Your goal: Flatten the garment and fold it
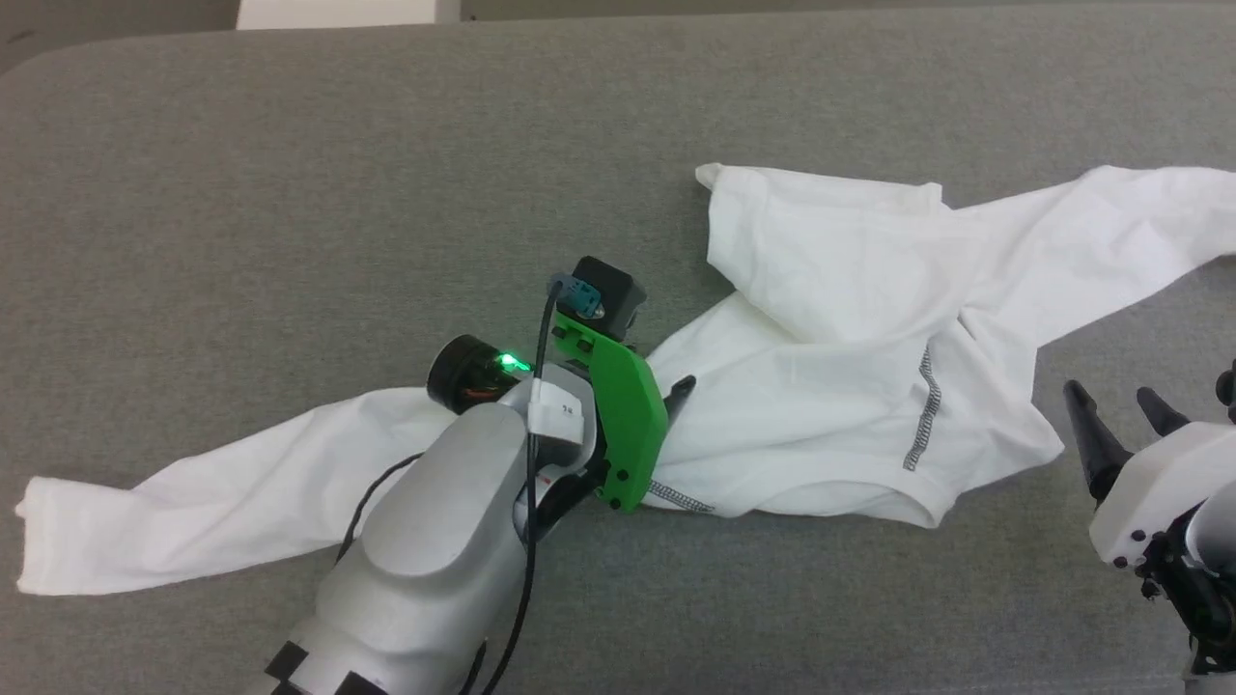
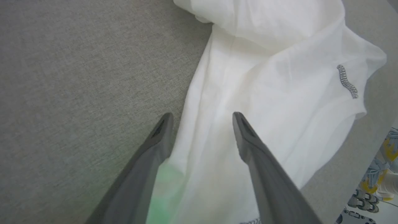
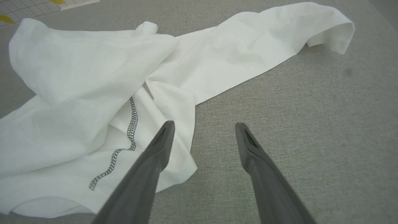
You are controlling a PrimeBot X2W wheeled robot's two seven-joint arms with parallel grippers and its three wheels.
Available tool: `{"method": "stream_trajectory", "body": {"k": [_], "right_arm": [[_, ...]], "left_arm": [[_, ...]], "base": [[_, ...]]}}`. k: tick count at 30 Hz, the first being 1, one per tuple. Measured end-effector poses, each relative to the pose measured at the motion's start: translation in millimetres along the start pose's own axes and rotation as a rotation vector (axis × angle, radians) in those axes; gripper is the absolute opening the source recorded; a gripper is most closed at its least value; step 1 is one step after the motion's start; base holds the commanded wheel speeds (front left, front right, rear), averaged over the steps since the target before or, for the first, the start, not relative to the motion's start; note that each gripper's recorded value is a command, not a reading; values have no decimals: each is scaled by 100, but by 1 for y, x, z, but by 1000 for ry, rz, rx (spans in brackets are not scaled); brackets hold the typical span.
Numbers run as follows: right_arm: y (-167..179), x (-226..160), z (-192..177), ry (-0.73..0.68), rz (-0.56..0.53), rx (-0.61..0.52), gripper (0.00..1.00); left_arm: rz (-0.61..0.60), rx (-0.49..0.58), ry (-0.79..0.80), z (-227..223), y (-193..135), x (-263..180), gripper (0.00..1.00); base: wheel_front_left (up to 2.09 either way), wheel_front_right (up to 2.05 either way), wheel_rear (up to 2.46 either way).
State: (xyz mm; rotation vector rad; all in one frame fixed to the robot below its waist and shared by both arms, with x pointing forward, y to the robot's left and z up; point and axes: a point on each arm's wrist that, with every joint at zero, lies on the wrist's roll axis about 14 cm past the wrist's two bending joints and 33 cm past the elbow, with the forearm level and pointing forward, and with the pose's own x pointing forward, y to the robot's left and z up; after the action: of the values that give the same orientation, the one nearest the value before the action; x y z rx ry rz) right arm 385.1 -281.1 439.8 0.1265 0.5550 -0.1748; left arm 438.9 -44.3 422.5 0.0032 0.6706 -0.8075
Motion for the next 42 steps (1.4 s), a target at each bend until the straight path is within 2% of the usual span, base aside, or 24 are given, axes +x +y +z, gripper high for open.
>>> {"method": "stream_trajectory", "body": {"k": [2, 3, 6, 9, 17, 21, 22, 23, 26, 29, 32, 33, 34, 37, 42], "right_arm": [[-4, 1, -5, 12, -13, 5, 100], [-10, 1, -10, 24, -29, 10, 100], [-13, 1, -13, 29, -38, 14, 100], [-11, 2, -14, 33, -34, 14, 100], [2, 14, -11, 35, 0, -6, 100], [9, 20, -11, 42, 17, -17, 100], [10, 21, -12, 44, 18, -19, 100], [10, 21, -13, 47, 17, -19, 100], [9, 21, -14, 50, 15, -20, 100], [9, 19, -11, 41, 20, -26, 100], [13, 17, -5, 18, 34, -29, 100], [22, 13, 1, -6, 60, -34, 100], [24, 12, 1, -10, 66, -37, 100], [40, 9, 1, -11, 109, -59, 100], [73, 7, -8, 16, 199, -132, 100]], "left_arm": [[-8, -5, 46, -10, 0, 6, 100], [-32, -21, 74, -17, -4, 13, 0], [-48, -45, 55, -15, -6, 17, 0], [-34, -116, -7, -2, 2, 14, 0], [181, -202, -249, 61, 74, 4, 0], [239, -215, -238, 60, 102, 8, 0], [244, -220, -224, 56, 104, 10, 58], [248, -225, -211, 51, 107, 12, 100], [245, -243, -197, 43, 109, 14, 100], [245, -260, -261, 54, 111, 6, 100], [262, -270, -412, 80, 119, -15, 100], [299, -258, -629, 108, 128, -52, 100], [318, -249, -683, 111, 131, -63, 100], [400, -238, -785, 95, 142, -99, 100], [493, -253, -822, 52, 139, -137, 100]], "base": [[0, 0, 0], [0, 0, 0], [0, 0, 0], [0, 0, 0], [0, 0, 0], [0, 0, 0], [0, 0, 0], [0, 0, 0], [0, 0, 0], [0, 0, 0], [0, 0, 0], [0, 0, 0], [0, 0, 0], [0, 0, 0], [0, 0, 0]]}}
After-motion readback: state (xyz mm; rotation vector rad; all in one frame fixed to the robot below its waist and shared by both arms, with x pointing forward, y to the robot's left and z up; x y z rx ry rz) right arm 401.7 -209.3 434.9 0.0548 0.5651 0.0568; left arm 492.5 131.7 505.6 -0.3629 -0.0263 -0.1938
